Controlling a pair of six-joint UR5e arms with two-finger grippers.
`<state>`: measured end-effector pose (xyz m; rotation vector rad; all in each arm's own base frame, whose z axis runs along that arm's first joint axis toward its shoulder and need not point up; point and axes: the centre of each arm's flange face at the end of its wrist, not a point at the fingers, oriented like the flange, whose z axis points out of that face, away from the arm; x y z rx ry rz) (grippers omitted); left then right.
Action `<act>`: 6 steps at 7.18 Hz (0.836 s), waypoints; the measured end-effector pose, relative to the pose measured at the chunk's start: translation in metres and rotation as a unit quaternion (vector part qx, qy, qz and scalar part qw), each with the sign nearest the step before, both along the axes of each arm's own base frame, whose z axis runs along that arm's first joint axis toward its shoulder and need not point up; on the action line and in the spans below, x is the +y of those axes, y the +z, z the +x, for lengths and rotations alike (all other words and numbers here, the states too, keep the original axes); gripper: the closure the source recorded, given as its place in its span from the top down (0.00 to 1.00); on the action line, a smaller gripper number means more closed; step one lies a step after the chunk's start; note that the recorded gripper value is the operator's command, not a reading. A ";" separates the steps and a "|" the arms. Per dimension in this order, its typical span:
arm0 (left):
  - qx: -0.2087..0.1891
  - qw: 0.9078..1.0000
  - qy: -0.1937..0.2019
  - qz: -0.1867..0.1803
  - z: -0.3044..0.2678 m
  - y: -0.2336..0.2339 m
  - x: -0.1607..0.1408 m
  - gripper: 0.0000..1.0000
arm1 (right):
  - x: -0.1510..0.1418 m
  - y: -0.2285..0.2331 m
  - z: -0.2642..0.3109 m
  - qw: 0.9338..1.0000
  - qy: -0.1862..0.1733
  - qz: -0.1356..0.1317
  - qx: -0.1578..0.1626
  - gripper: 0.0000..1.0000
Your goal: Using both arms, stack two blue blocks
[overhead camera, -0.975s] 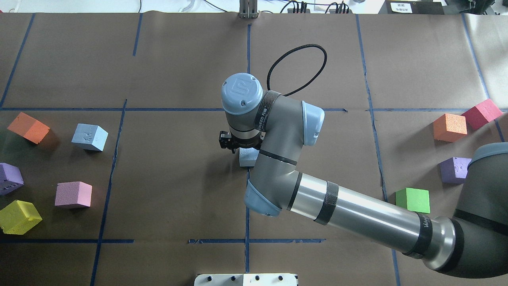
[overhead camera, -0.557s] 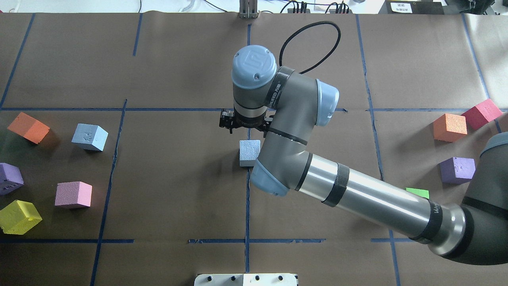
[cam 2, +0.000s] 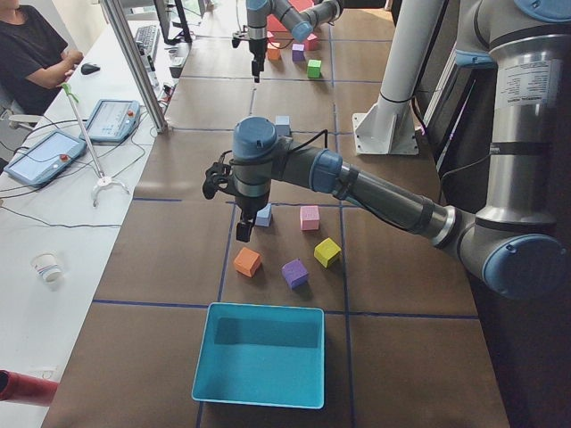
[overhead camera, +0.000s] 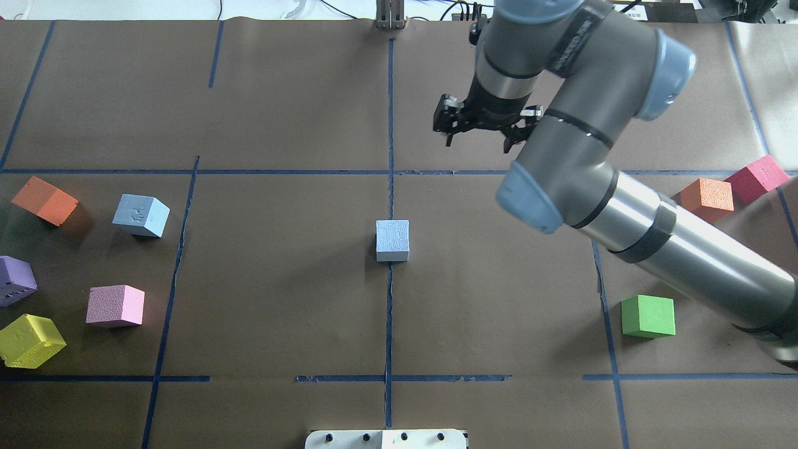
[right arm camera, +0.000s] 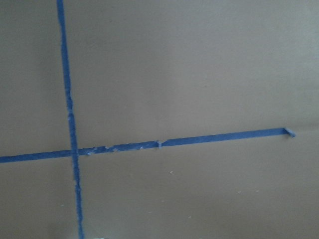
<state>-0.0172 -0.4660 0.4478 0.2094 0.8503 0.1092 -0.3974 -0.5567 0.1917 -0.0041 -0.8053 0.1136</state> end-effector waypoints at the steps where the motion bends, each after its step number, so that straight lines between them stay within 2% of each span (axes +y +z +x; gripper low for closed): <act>1: 0.009 1.000 0.005 -0.004 0.036 -0.031 -0.002 1.00 | -0.018 0.020 0.044 1.000 -0.013 0.014 0.012 1.00; 3: -0.009 1.000 0.015 0.001 0.104 -0.052 -0.007 1.00 | -0.051 0.064 0.137 0.997 -0.043 0.046 0.035 1.00; 4: -0.012 1.000 0.001 0.005 0.134 -0.042 -0.015 1.00 | -0.061 0.088 0.177 0.996 -0.057 0.059 0.041 1.00; 6: 0.011 0.999 -0.029 0.008 0.201 0.006 -0.030 1.00 | -0.070 0.133 0.247 0.993 -0.077 0.080 0.045 1.00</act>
